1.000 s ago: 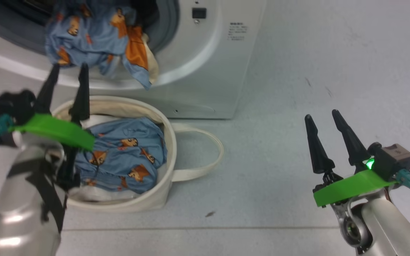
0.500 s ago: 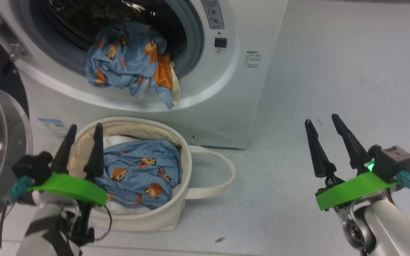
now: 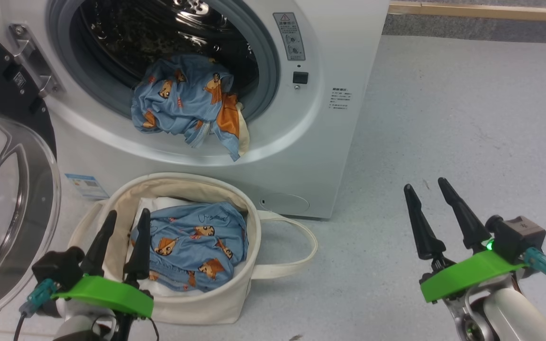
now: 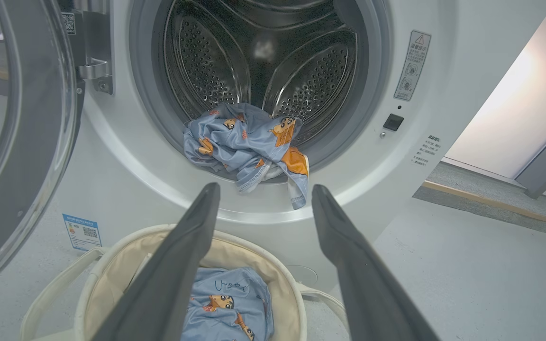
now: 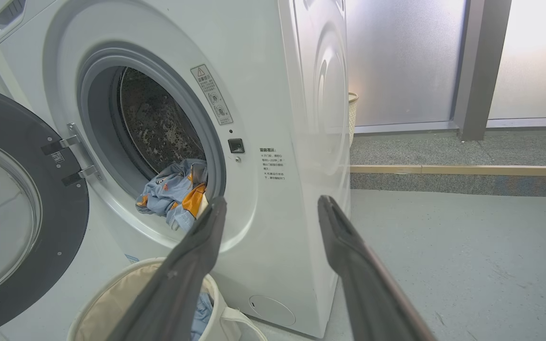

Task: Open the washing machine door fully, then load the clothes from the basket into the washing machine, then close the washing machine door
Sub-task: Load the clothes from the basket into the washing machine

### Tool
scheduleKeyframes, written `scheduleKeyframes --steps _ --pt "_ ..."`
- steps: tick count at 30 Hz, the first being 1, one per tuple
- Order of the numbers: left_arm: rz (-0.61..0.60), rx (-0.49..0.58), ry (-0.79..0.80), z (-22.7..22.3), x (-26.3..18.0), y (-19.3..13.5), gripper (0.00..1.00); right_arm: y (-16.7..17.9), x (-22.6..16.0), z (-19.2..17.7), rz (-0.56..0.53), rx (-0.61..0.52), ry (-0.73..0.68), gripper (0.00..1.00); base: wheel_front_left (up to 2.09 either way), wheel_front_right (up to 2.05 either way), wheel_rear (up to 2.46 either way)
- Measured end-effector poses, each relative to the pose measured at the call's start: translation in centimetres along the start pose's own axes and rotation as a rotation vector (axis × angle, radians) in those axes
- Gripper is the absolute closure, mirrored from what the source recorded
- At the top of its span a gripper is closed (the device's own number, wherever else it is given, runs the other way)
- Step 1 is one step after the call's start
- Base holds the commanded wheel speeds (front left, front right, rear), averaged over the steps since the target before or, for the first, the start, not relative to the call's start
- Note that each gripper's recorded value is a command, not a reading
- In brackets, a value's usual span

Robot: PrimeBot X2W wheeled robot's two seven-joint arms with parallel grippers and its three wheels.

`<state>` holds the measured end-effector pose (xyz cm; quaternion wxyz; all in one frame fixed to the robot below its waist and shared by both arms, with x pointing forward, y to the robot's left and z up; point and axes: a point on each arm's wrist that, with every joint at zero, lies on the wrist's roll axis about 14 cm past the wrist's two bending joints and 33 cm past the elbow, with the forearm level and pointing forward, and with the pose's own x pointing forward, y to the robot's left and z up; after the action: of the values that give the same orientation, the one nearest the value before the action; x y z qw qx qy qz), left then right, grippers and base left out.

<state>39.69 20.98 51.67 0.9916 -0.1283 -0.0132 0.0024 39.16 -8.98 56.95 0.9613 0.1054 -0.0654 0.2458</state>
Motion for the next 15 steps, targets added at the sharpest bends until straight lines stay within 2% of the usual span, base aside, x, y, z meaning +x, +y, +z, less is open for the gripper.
scheduleKeyframes --steps 15 --pt "-0.005 0.005 0.001 -0.19 0.76 -0.29 0.0 -0.5 -0.44 -0.41 -0.018 0.011 0.011 0.0 0.0 0.0 0.0"
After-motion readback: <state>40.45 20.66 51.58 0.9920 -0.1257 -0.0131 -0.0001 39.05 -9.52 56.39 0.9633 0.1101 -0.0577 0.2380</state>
